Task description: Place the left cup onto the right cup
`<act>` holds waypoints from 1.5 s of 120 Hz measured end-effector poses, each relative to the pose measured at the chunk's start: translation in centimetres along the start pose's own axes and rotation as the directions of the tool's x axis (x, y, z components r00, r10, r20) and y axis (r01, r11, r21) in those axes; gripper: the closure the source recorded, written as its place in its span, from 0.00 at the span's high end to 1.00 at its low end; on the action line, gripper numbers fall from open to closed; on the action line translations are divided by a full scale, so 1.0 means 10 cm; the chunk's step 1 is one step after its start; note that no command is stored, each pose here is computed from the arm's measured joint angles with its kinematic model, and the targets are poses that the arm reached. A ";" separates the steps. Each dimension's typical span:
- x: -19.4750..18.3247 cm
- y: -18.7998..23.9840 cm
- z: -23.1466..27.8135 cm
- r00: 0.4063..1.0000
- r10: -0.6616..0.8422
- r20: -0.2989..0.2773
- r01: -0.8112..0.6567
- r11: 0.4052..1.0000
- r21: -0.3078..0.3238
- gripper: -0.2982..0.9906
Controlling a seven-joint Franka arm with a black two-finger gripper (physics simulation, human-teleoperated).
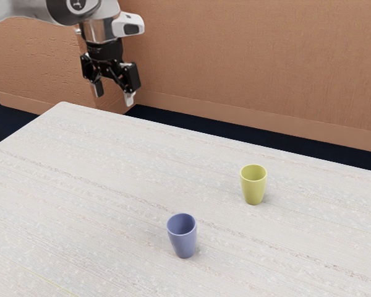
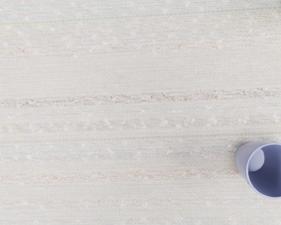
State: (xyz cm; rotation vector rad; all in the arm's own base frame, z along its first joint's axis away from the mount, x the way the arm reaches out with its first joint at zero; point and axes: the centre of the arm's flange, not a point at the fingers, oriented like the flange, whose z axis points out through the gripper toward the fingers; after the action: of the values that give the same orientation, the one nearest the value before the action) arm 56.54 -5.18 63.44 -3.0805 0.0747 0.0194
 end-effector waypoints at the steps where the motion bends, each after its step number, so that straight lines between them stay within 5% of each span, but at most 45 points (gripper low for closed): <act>1: 0.00 0.00 0.00 1.000 0.001 0.000 -0.001 1.000 0.000 0.77; 58: 0.00 0.17 0.50 0.997 0.028 0.069 -0.028 1.000 0.001 0.77; 180: 0.18 0.46 1.35 0.995 0.074 0.070 -0.074 0.997 0.001 0.77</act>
State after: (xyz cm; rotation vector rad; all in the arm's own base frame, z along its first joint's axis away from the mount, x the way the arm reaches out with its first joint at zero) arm 57.92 -9.08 49.62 -3.0688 0.1854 0.1302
